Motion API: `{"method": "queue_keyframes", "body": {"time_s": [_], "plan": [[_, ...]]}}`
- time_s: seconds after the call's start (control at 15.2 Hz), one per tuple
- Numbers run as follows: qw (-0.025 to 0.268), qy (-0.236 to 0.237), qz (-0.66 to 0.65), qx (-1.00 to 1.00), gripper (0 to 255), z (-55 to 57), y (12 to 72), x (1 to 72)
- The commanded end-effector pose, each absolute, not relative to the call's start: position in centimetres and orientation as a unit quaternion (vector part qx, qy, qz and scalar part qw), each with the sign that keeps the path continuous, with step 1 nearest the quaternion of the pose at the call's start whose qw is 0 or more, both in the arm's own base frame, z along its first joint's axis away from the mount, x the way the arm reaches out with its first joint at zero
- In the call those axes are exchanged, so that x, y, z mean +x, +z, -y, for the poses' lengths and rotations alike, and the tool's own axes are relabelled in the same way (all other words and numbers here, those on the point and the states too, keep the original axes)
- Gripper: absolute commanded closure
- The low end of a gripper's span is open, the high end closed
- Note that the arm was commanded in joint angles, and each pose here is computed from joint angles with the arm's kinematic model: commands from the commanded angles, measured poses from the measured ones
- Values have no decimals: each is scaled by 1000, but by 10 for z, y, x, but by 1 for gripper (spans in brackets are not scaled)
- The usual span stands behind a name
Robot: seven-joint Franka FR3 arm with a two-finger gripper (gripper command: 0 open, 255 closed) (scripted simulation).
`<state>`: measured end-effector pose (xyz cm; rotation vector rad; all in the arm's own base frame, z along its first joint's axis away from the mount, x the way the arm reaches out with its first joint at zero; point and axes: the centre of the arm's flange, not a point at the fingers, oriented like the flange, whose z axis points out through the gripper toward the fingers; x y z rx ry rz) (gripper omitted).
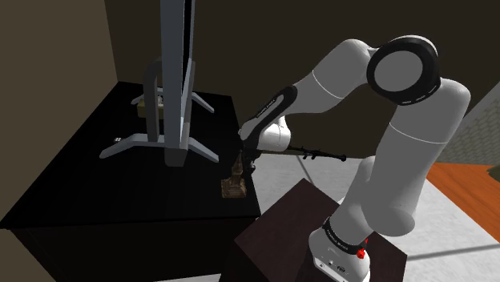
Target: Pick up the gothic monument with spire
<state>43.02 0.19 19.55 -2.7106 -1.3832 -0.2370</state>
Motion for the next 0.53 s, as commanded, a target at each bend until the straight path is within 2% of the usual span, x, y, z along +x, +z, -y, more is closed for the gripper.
{"method": "queue_keyframes", "body": {"time_s": [0.0,0.46], "plan": [[45,-77,453,-887,255,-2,195,430],[45,-77,453,-887,255,-2,221,429]]}}
